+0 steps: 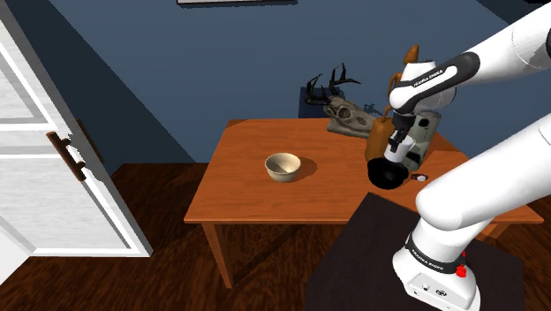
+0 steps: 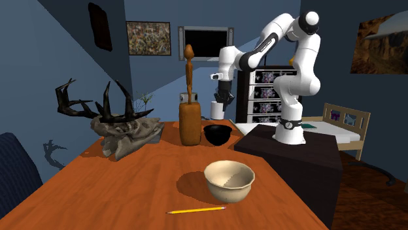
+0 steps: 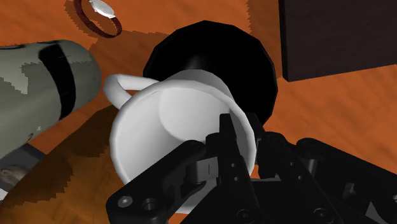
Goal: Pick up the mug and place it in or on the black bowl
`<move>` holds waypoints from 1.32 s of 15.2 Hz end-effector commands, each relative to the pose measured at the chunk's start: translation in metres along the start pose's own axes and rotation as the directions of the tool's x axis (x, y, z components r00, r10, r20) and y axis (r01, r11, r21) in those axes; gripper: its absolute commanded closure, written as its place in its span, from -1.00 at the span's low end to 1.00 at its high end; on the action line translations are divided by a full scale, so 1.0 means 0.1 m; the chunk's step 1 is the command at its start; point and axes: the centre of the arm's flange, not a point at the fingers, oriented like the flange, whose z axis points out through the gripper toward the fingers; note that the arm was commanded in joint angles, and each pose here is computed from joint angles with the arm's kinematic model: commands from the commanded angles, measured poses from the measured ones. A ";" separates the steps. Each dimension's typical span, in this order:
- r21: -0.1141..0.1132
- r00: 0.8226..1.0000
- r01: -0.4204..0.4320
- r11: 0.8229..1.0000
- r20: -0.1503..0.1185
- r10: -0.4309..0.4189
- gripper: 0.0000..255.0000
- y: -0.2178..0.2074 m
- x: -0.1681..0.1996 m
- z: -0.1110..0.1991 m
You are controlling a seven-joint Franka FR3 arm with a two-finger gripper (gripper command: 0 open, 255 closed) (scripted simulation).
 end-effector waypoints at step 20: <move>-0.001 1.000 0.000 1.000 -0.001 0.000 -1.00 -0.04 -0.01 0.56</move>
